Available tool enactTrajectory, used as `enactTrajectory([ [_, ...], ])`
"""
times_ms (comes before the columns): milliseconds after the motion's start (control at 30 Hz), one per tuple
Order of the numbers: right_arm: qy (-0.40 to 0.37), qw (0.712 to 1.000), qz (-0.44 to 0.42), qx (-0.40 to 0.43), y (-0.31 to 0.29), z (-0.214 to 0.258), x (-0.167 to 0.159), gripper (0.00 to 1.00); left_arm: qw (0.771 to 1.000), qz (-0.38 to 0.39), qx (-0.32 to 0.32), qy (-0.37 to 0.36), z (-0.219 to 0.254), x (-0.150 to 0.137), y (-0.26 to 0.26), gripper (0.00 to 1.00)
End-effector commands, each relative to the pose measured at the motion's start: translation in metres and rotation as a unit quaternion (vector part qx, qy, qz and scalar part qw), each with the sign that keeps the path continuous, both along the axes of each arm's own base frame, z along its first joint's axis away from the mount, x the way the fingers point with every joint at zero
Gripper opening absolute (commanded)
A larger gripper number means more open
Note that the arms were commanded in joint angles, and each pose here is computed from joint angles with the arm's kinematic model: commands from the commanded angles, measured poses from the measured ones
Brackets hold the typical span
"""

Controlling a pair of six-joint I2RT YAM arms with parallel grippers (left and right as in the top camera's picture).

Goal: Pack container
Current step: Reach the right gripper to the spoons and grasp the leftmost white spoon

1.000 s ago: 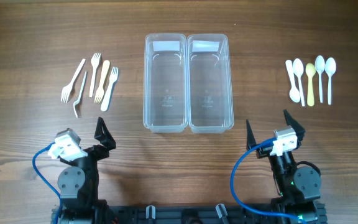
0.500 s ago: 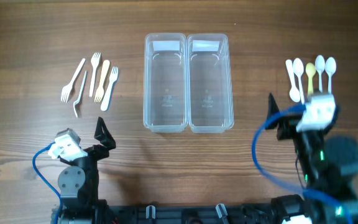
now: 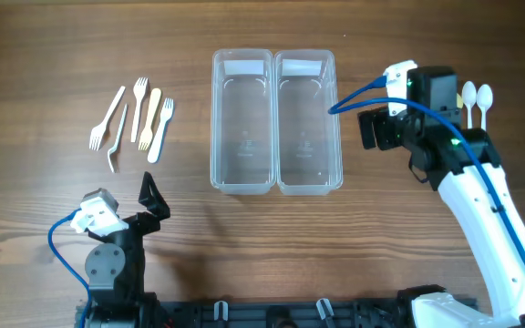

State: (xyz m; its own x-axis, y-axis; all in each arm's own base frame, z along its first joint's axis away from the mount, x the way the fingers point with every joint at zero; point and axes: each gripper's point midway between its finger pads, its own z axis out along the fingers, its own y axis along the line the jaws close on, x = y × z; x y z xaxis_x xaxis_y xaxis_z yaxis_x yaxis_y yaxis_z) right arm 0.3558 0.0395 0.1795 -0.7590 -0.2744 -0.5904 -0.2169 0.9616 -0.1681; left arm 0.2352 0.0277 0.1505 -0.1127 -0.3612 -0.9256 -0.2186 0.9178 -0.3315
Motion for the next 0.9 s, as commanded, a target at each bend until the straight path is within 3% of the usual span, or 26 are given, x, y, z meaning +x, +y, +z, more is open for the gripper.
enactTrajectory([
  [0,-0.016,0.998,-0.057,-0.026,-0.023,0.013,0.004,1.00,1.000,0.007,0.009,0.000,-0.001,0.000,0.003,1.00],
  [167,-0.014,0.981,-0.188,-0.040,-0.114,0.005,0.009,0.96,1.000,0.007,0.009,0.000,-0.001,0.000,0.003,1.00],
  [300,0.008,0.981,-0.196,0.006,-0.134,-0.014,0.012,0.90,1.000,0.007,0.009,0.000,-0.001,0.000,0.003,1.00],
  [533,0.031,0.986,-0.161,0.019,-0.139,-0.054,0.036,0.89,1.000,0.007,0.009,0.000,-0.001,0.000,0.003,1.00],
  [600,0.039,0.987,-0.155,0.015,-0.140,-0.065,0.040,0.79,1.000,0.007,0.009,0.000,-0.001,0.000,0.003,1.00],
  [767,0.061,0.986,-0.154,0.016,-0.142,-0.094,0.049,0.69,1.000,0.007,0.009,0.000,-0.001,0.000,0.003,1.00],
  [800,0.071,0.985,-0.154,0.017,-0.143,-0.109,0.052,0.57,1.000,0.007,0.009,0.000,-0.001,0.000,0.003,1.00],
  [867,0.082,0.985,-0.154,0.017,-0.144,-0.123,0.054,0.57,1.000,0.007,0.009,0.000,-0.001,0.000,0.003,1.00],
])
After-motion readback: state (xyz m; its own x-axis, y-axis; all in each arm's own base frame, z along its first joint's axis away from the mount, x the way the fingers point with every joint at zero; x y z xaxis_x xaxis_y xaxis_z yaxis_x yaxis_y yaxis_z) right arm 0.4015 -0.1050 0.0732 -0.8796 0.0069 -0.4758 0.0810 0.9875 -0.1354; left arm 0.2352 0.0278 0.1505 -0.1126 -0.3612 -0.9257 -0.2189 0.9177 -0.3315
